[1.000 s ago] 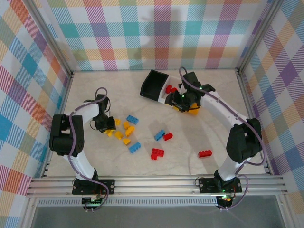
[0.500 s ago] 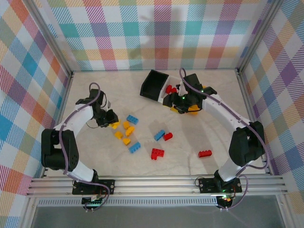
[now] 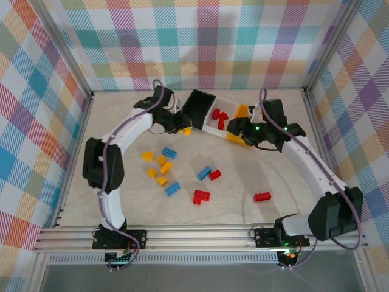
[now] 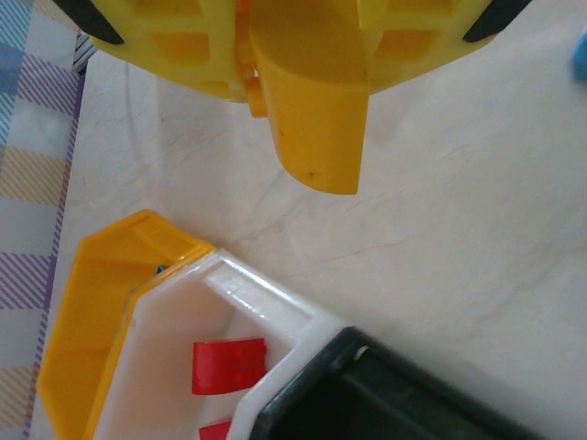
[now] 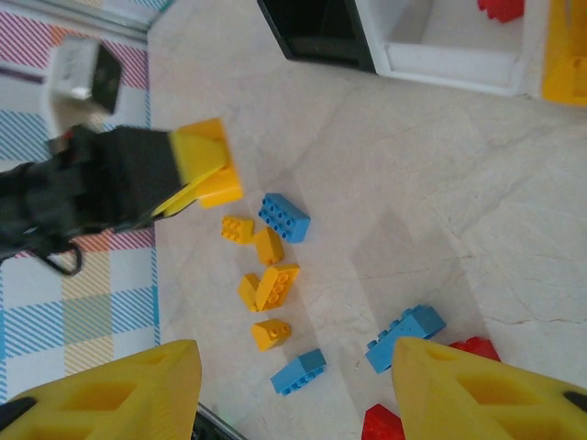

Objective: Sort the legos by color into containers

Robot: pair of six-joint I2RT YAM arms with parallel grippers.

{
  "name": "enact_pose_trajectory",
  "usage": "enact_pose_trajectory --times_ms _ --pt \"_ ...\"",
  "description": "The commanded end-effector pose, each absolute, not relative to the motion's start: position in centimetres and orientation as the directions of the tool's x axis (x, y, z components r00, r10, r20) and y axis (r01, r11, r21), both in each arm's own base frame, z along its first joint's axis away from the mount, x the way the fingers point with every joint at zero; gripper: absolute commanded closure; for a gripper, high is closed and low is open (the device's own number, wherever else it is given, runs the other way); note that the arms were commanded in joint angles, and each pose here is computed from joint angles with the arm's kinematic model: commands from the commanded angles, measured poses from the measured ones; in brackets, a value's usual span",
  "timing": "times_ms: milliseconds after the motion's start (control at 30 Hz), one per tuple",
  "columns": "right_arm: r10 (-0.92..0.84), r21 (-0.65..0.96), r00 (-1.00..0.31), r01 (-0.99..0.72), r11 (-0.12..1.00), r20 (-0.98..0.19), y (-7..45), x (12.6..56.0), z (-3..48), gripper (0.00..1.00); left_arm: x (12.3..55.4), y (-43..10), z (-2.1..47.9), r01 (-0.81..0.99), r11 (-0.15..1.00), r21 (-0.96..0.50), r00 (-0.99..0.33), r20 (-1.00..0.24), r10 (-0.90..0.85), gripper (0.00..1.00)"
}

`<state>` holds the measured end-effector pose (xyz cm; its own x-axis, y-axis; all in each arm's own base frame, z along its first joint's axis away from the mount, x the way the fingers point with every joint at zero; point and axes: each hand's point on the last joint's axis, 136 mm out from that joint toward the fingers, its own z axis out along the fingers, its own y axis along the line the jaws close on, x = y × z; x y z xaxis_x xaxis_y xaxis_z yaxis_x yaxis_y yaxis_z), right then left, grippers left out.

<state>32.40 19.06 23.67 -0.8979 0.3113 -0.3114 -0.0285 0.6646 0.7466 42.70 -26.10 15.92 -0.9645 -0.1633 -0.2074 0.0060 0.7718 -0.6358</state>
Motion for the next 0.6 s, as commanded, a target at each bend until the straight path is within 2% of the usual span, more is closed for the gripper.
enact_pose_trajectory --times_ms 0,233,567 --pt "0.342 0.764 -0.881 -0.033 0.644 -0.327 18.6 31.7 24.0 0.42 45.4 -27.8 16.5 -0.004 0.76 -0.65 -0.955 -0.223 -0.196 0.88" --pt "0.386 0.778 -0.877 0.023 0.628 -0.286 17.8 29.7 22.8 0.42 52.4 -29.8 16.0 0.007 0.778 -0.628 -0.932 -0.286 -0.222 0.87" --pt "0.336 0.703 -0.881 0.005 0.711 -0.334 16.4 28.4 22.5 0.33 59.5 -28.7 14.4 -0.052 0.752 -0.657 -0.866 -0.346 -0.362 0.85"
